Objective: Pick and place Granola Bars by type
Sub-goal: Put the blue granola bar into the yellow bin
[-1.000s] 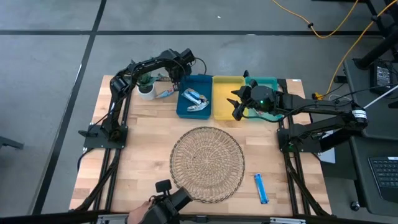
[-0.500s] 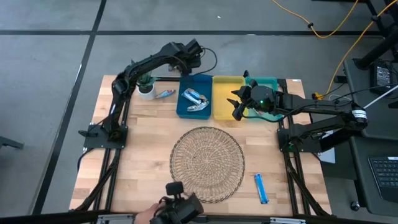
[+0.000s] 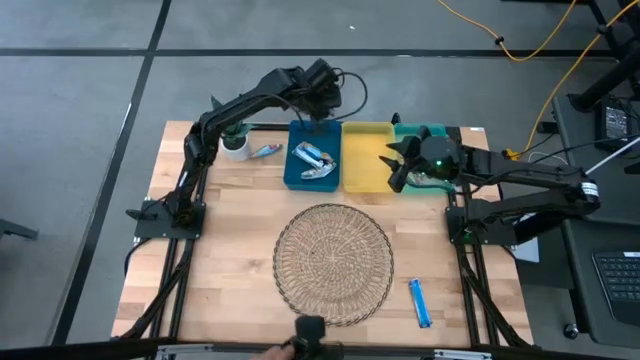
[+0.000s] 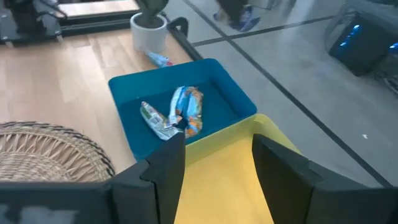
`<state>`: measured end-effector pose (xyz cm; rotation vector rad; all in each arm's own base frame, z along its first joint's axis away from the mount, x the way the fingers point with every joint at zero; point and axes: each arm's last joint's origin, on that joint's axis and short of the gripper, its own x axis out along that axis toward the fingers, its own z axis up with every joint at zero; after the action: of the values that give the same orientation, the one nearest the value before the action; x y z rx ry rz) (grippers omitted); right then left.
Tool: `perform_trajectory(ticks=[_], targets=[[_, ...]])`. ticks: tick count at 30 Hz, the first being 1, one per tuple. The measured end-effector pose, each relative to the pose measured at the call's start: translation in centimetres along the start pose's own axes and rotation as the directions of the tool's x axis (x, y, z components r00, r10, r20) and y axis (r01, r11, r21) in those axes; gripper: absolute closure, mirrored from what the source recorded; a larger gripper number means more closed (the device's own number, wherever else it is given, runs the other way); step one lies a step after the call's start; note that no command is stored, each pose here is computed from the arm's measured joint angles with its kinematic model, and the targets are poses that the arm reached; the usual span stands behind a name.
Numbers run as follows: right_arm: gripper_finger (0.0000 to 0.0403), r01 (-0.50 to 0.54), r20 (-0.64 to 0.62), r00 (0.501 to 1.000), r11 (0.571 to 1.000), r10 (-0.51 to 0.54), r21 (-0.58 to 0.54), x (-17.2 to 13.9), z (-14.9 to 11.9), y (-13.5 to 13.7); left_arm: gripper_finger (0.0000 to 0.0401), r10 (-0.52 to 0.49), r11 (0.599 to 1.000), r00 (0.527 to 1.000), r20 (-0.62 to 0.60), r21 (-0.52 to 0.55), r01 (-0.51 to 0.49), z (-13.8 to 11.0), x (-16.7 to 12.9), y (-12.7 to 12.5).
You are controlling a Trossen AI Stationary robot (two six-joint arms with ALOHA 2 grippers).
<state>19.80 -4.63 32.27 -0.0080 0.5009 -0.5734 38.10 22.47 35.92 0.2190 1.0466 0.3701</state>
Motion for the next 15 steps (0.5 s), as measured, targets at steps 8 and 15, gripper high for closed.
perform_trajectory(ticks=[8, 15], targets=[[0.0215, 0.053, 0.001, 0.999, 0.997, -0.053, 0.051, -3.1, -0.7, -1.5, 0.0395, -0.024, 0.997, 0.979, 0.202, 0.076, 0.008, 3.4, -0.7, -3.4], [0.0215, 0.054, -0.002, 0.999, 0.996, -0.054, 0.069, -5.1, -1.4, -2.4, 0.0395, -0.043, 0.993, 0.960, 0.277, 0.117, 0.011, 5.1, 0.4, -5.8]])
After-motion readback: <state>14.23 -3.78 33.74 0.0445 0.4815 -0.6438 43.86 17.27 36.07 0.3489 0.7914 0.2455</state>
